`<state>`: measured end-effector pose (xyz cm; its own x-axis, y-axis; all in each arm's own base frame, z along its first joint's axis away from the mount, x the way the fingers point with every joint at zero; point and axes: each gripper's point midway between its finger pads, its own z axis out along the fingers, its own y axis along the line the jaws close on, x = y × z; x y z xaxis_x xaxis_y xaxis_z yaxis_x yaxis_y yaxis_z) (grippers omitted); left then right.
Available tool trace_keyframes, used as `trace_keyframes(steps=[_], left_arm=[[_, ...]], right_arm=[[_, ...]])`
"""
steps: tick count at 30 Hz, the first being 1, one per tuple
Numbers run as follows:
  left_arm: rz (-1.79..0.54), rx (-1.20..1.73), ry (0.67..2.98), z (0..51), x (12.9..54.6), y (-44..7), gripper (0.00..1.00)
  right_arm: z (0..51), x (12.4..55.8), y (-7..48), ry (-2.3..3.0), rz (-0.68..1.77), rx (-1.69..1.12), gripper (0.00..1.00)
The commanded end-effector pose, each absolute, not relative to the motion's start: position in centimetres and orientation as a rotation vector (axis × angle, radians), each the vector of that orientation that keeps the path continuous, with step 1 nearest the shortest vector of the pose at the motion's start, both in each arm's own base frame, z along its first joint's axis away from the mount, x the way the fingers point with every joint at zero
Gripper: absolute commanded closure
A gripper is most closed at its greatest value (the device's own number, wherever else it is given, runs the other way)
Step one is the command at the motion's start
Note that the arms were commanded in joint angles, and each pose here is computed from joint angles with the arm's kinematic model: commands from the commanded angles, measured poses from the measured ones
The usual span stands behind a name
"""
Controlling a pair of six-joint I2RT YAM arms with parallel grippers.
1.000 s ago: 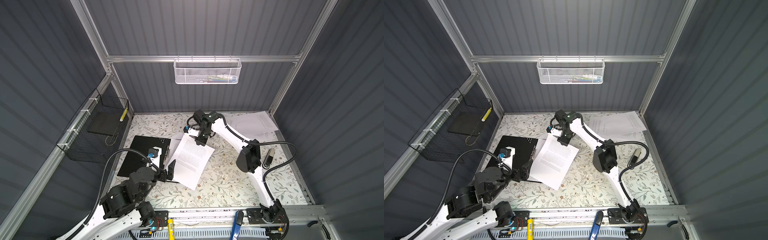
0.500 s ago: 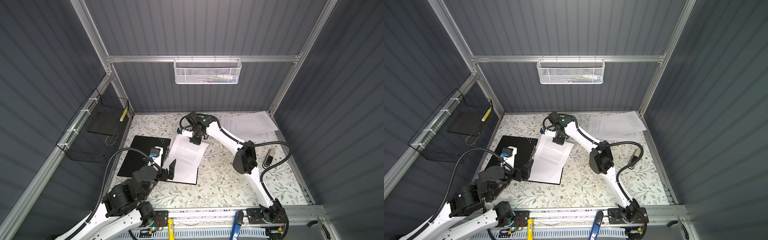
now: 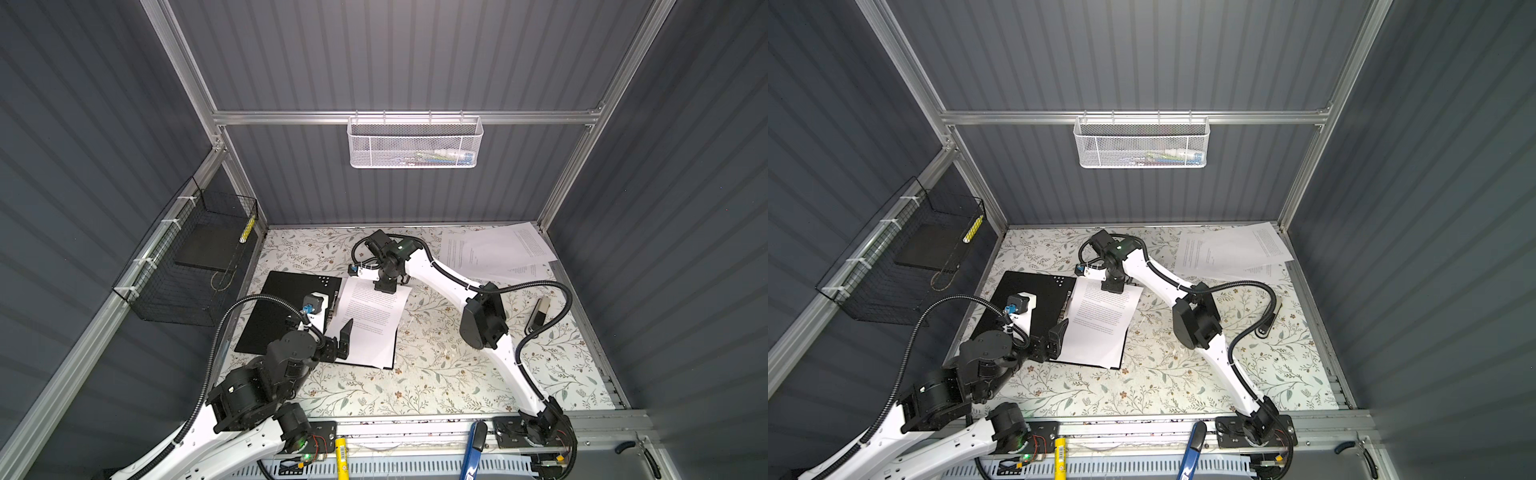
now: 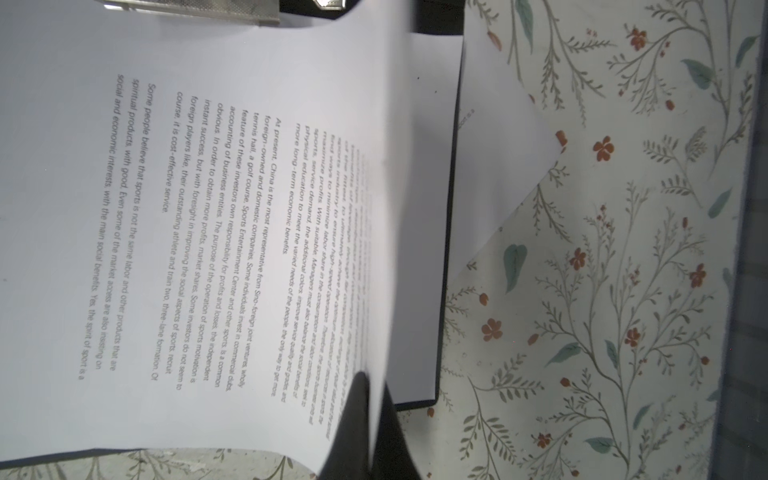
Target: Put the files into the folder
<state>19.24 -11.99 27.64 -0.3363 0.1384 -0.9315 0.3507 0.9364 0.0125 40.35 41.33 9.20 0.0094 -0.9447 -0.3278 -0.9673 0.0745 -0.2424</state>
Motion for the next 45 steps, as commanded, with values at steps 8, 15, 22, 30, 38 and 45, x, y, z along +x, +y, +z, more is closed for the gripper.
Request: trace_keyframes(steps=[8,15,22,30,38,45], left_arm=[[-0.194,0.375,1.923,27.1,19.6,-12.2,0.0],[-0.186,0.381,1.929,26.9,19.7,-12.3,0.0],[-0.171,0.355,1.939,26.8,19.9,-12.1,0.0],[-0.214,0.266,2.085,23.6,20.5,-13.9,0.0],[-0.446,0.08,2.411,15.6,23.4,-17.1,0.0],[-0.601,-0.386,2.497,11.1,28.1,-11.3,0.0]], right_arm=[[7.7,41.6,42.3,1.906,0.013,-1.892,0.74],[8.5,44.7,43.3,1.866,-0.079,-1.737,0.04],[14.2,49.1,42.7,1.892,-0.153,-1.303,0.01],[19.0,50.3,34.1,2.338,0.571,-0.352,0.01],[15.7,44.2,31.4,2.429,0.824,-0.123,0.01],[10.7,39.7,30.9,2.508,0.978,0.094,0.01]])
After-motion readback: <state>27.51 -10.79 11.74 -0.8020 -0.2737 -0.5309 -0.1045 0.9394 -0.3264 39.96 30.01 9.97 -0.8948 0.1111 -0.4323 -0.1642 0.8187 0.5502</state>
